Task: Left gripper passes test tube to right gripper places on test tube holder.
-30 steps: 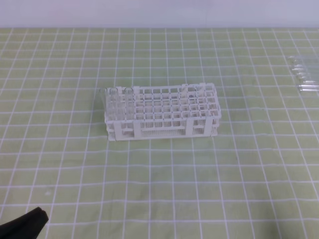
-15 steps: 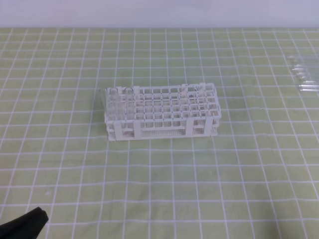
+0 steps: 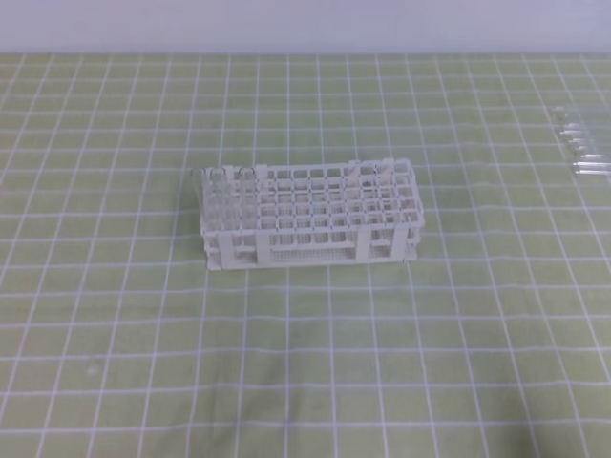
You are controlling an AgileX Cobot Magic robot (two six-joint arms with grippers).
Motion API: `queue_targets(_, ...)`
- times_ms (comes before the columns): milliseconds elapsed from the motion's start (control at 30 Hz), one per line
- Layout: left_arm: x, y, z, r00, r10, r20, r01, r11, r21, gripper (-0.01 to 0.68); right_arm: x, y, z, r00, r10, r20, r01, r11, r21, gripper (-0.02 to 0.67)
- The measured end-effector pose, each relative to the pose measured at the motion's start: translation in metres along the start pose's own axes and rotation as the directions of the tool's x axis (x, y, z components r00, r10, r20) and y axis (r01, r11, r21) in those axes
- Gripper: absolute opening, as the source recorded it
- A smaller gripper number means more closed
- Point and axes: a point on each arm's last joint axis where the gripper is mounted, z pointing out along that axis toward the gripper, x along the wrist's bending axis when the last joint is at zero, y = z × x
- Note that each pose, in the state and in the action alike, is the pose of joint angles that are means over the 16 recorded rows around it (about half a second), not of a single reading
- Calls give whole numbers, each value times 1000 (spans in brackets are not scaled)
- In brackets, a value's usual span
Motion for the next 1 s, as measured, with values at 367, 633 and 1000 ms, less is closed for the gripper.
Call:
queue_targets(367, 6, 2, -4, 994, -35, -102, 30, 998, -54, -3, 0, 0, 0, 1000, 12, -3, -12, 1000, -1, -16)
queue_targets(633, 6, -7, -4, 994, -2, -105, 6, 999, 44, -3, 0, 0, 0, 1000, 16, -5, -16, 1000, -1, -17)
queue_targets(1000, 3, -20, -5, 994, 93, -55, -80, 975, 208, -3, 1, 0, 0, 1000, 20, -6, -20, 1000, -1, -17)
